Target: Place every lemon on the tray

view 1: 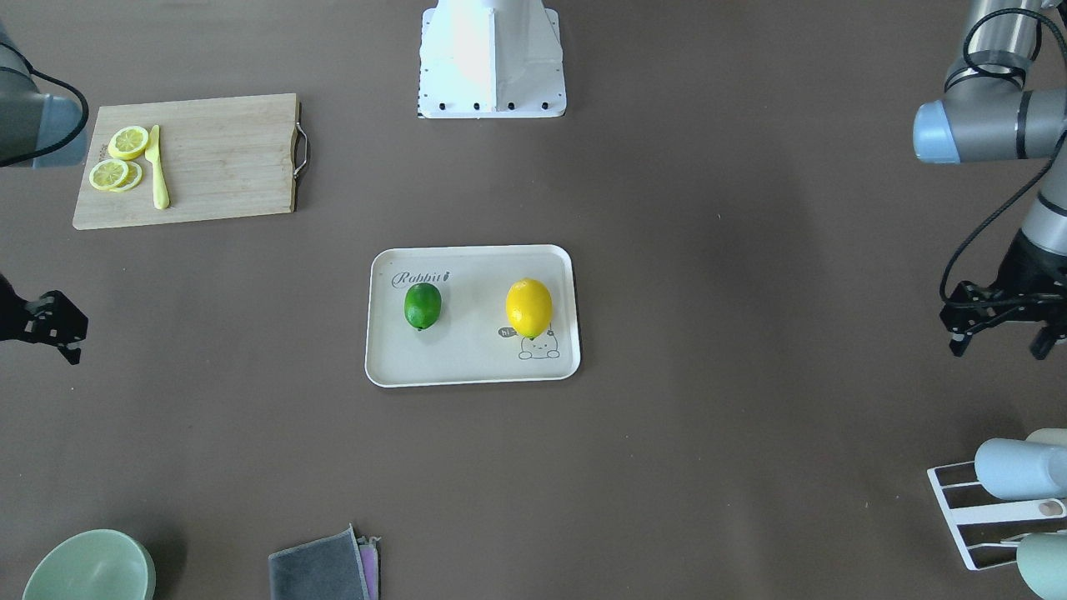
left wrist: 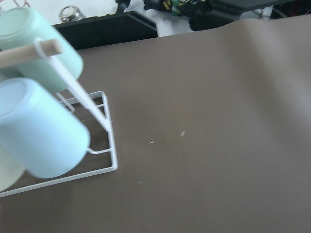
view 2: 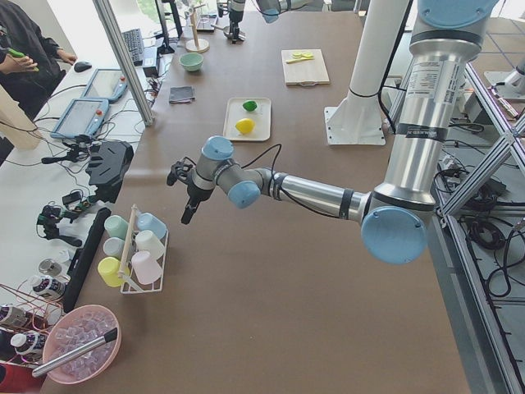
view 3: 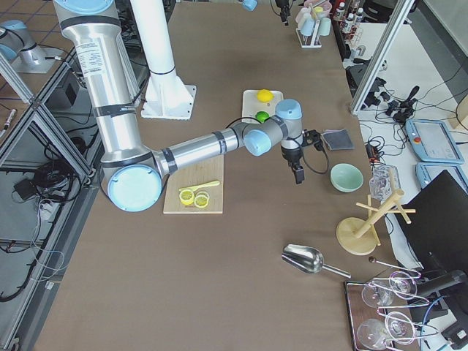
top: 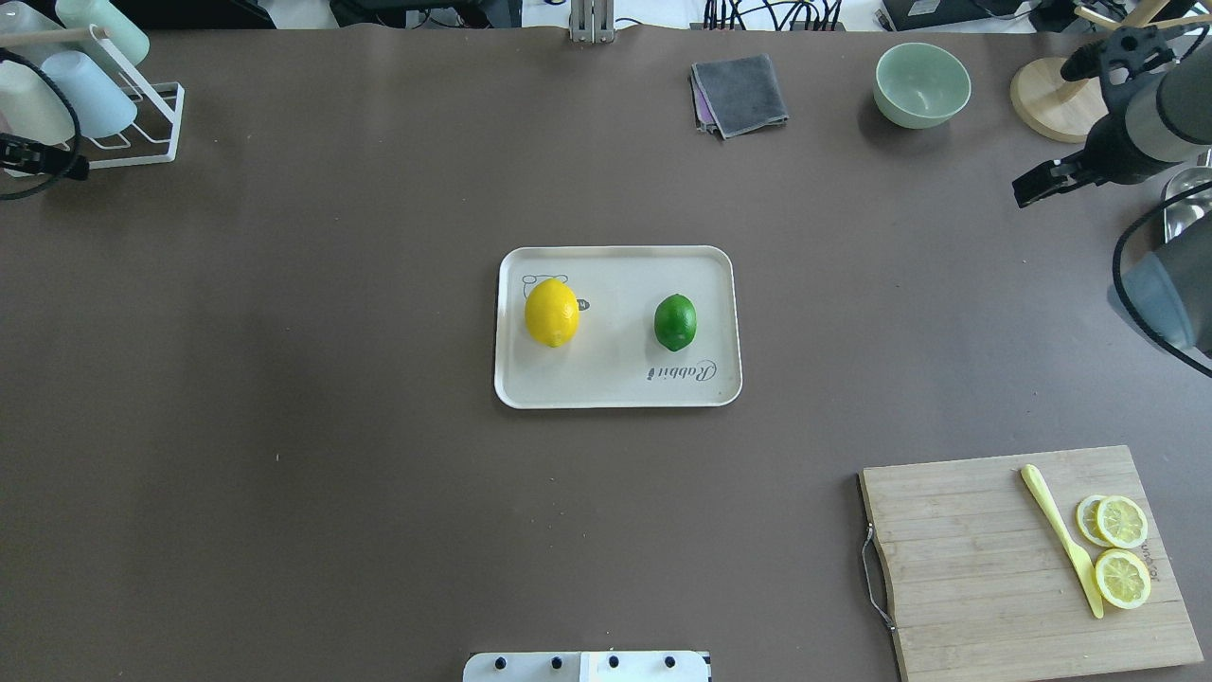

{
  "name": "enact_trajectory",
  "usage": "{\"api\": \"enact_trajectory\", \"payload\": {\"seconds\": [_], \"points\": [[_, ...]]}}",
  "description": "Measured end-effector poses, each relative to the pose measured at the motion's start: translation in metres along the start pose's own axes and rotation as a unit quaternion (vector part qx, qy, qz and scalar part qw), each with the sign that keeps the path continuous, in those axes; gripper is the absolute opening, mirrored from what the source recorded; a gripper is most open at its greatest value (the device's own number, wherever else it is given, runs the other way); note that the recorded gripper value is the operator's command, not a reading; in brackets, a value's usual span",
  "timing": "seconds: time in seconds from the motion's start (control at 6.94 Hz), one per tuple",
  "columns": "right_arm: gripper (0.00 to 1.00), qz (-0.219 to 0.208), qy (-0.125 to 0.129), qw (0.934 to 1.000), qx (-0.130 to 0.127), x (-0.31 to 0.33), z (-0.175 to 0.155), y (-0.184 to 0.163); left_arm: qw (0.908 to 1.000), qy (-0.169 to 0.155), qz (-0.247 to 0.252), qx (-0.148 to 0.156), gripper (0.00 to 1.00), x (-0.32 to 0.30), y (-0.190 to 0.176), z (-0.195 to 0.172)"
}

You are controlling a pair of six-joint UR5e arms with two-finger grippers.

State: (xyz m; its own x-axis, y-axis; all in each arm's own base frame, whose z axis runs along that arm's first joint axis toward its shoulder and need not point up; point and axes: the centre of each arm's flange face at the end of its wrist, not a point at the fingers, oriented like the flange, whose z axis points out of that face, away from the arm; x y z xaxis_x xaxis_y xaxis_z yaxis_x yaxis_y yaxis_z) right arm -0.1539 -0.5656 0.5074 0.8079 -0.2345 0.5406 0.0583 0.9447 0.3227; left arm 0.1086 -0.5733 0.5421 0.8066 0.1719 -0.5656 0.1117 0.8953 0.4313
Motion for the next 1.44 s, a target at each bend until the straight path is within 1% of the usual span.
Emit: {"api": "enact_trajectory", "payload": {"seconds": [0.14,0.29,0.43,0.58,0.72,0.86,1.15,1.44], "points": [[1.00,0.008,-0.007,0.9998,-0.019,0.046,-0.001,0.027,0.9997,0.011,0.008,-0.018,0.98,-0.046,0.012,-0.016],[1.00,0.039,-0.035,0.9980,-0.036,0.088,-0.006,0.055,0.9990,0.018,0.019,-0.037,0.98,-0.085,0.024,-0.030],[1.00,0.075,-0.062,0.9941,-0.047,0.124,-0.012,0.083,0.9982,0.017,0.025,-0.052,0.98,-0.115,0.036,-0.040],[1.00,0.103,-0.077,0.9903,-0.053,0.156,-0.015,0.111,0.9974,0.019,0.015,-0.067,0.98,-0.136,0.044,-0.046],[1.00,0.109,-0.082,0.9891,-0.056,0.182,-0.017,0.136,0.9964,0.022,0.000,-0.082,0.98,-0.149,0.050,-0.046],[1.00,0.103,-0.087,0.9891,-0.059,0.201,-0.015,0.155,0.9956,0.023,-0.012,-0.090,0.98,-0.158,0.052,-0.046],[1.00,0.100,-0.098,0.9878,-0.068,0.217,-0.005,0.170,0.9943,0.038,-0.033,-0.094,0.98,-0.168,0.054,-0.054],[1.00,0.101,-0.101,0.9874,-0.069,0.219,-0.005,0.172,0.9937,0.042,-0.040,-0.096,0.98,-0.170,0.055,-0.057]]}}
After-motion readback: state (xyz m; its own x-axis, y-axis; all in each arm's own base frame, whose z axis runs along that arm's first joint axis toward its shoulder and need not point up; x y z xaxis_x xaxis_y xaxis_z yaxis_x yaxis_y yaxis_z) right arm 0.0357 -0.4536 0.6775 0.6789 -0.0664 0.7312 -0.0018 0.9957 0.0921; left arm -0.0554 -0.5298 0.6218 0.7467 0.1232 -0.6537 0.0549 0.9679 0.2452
